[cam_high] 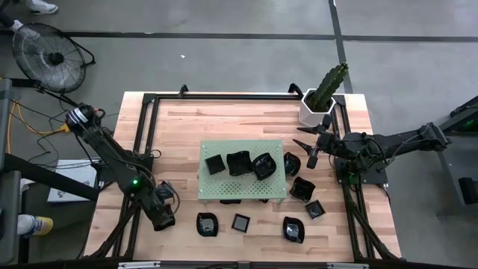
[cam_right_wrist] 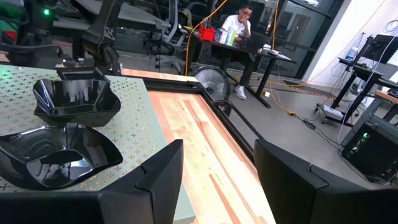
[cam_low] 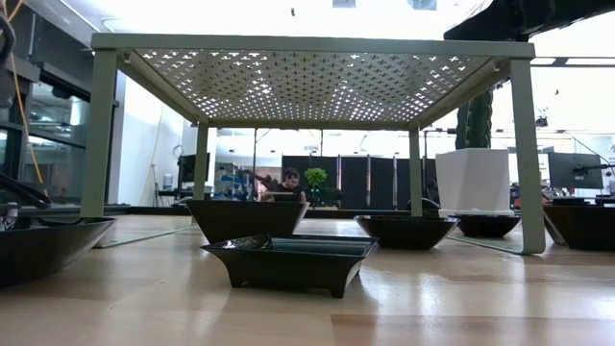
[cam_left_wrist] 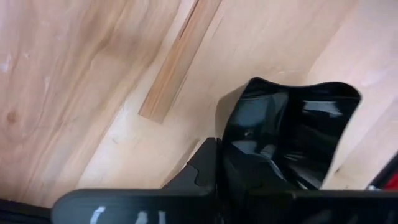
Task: Pick & Place Mini shaped plates
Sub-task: Stack the black wave square shaped bowl on top of the black wave square shaped bowl on the shelf
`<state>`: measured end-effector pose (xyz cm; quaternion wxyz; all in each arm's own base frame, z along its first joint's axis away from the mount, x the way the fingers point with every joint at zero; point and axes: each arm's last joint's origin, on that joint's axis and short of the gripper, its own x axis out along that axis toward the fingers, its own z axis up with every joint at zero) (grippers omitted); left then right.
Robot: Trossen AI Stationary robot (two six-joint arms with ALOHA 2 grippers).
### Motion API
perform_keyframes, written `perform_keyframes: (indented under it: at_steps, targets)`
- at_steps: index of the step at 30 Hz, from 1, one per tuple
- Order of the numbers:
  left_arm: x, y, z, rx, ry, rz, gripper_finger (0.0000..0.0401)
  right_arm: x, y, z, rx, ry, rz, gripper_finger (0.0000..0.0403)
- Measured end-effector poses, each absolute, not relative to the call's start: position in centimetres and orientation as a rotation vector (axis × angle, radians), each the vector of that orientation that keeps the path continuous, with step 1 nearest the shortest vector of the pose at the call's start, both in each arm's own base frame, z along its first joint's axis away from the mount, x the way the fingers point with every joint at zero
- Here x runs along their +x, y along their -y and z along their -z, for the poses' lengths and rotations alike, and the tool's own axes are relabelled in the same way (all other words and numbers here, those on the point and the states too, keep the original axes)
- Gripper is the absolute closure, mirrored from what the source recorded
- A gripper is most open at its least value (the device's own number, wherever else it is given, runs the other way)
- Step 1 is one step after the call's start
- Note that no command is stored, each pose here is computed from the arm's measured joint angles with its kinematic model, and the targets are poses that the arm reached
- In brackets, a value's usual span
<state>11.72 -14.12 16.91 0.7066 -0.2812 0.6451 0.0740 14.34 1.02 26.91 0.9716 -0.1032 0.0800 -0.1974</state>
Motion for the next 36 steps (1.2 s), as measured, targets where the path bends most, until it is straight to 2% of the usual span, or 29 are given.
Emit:
perform_keyframes:
  at_steps: [10,14,24,36]
  targets:
    - [11.4,13.0,-19.1,-0.639,-1.223,-0.116,0.0401,14.3,-1.0,-26.9,-0.208,-0.162,0.399,0.021]
    - [11.3,12.5,-20.3,-0.626,-1.085,-0.092,0.0401,14.3,-1.0,-26.9,-0.209,-0.162,0.399,0.021]
    - [11.7,11.4,-24.3,-0.614,-0.696,-0.186,0.0401,14.3,-1.0,-26.9,-0.208,-0.161,0.399,0.021]
    - [12.3,11.2,-29.3,-0.393,-0.435,-0.213,0.0401,14.3,-1.0,-26.9,-0.209,-0.162,0.399,0.021]
